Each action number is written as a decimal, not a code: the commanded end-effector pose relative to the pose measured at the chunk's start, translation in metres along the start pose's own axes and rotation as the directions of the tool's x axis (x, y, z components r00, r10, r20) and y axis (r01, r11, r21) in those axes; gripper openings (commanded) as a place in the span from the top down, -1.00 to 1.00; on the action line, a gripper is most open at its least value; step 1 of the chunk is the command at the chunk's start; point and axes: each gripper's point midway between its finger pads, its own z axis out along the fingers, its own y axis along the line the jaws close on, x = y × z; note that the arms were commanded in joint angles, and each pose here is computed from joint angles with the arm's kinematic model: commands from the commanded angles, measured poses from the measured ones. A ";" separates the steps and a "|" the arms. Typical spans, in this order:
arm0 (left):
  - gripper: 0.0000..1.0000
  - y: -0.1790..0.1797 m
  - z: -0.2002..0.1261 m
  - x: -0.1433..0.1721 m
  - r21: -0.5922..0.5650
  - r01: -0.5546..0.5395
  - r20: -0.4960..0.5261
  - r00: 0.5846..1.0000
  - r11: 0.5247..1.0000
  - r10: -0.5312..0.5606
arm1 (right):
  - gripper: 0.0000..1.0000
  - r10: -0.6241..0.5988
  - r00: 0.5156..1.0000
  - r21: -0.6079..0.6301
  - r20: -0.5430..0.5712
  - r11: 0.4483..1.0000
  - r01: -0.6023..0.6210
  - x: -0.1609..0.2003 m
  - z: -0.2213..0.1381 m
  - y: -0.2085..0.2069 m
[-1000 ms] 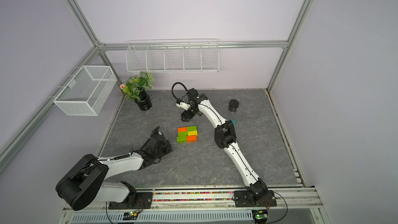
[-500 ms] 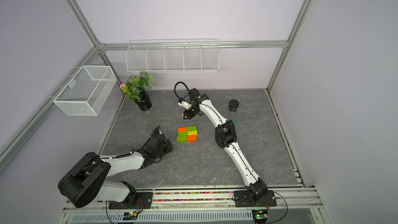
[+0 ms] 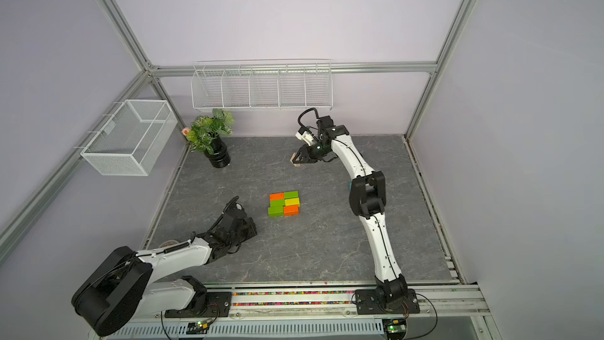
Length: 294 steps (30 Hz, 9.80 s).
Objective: Assemble a piece of candy with building blocks
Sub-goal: Pick up the building block from the center of the board, then place the building block at the center of the board, then adjust the building block at the center of the board, then pick up the building block from the center of the board, then place the building block at the center of the board.
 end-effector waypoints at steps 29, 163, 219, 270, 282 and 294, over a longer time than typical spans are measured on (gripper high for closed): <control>1.00 0.053 -0.021 0.020 -0.157 0.014 -0.006 1.000 0.988 -0.015 | 0.25 0.519 0.789 0.189 -0.328 0.855 -0.483 0.263 0.036 -0.017; 1.00 0.057 -0.001 0.035 -0.211 -0.016 -0.105 0.994 0.977 -0.007 | 0.85 0.852 0.520 0.143 0.059 0.508 -0.849 0.302 -0.020 -0.081; 1.00 0.065 -0.020 0.031 -0.171 0.032 -0.021 0.999 0.985 -0.037 | -0.49 -0.414 0.883 0.305 -0.220 0.831 0.466 0.211 0.007 0.005; 1.00 0.061 -0.032 0.023 -0.145 0.047 0.013 0.999 0.988 -0.046 | 0.78 -0.383 0.897 0.374 -0.221 0.816 0.441 0.183 -0.004 0.017; 1.00 -0.026 -0.118 -0.061 0.297 -0.048 0.378 0.923 0.954 -0.071 | 0.81 -0.231 0.937 -0.276 0.263 0.912 0.303 0.105 -0.060 0.145; 0.58 -0.126 -0.125 -0.095 0.590 -0.222 0.346 0.938 0.776 0.005 | 0.69 -0.084 0.979 -0.583 0.187 0.793 0.179 0.082 -0.056 0.188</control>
